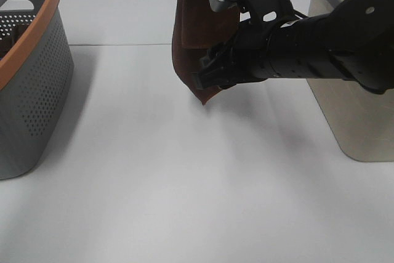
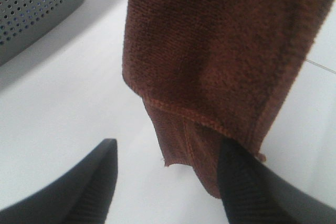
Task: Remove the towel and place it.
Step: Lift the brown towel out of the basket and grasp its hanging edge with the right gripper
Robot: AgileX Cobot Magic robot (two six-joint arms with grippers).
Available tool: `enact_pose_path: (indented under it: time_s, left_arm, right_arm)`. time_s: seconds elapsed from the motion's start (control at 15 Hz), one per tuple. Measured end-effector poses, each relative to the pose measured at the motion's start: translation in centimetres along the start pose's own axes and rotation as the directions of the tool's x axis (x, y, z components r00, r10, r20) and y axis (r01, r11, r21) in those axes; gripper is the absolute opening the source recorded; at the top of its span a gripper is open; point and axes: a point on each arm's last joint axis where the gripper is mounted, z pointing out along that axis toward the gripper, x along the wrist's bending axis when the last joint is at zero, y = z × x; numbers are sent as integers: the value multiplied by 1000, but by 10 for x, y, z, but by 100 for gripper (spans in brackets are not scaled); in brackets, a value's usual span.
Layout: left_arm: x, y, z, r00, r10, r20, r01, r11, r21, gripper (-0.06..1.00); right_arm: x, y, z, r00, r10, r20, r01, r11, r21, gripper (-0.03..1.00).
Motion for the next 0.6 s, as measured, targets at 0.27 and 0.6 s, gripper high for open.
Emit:
enact_pose_path:
  time_s: [0.27,0.6]
  left_arm:
    - [0,0,0,1000,8,0,-8,1000,0,0]
    - [0,0,0,999,33,0,-33,999,0,0]
  right_arm:
    - [-2,1,0,1000,-3,18,3,1000,-15,55]
    - [-5,8,-5,998,-17,57,20,998,-66,55]
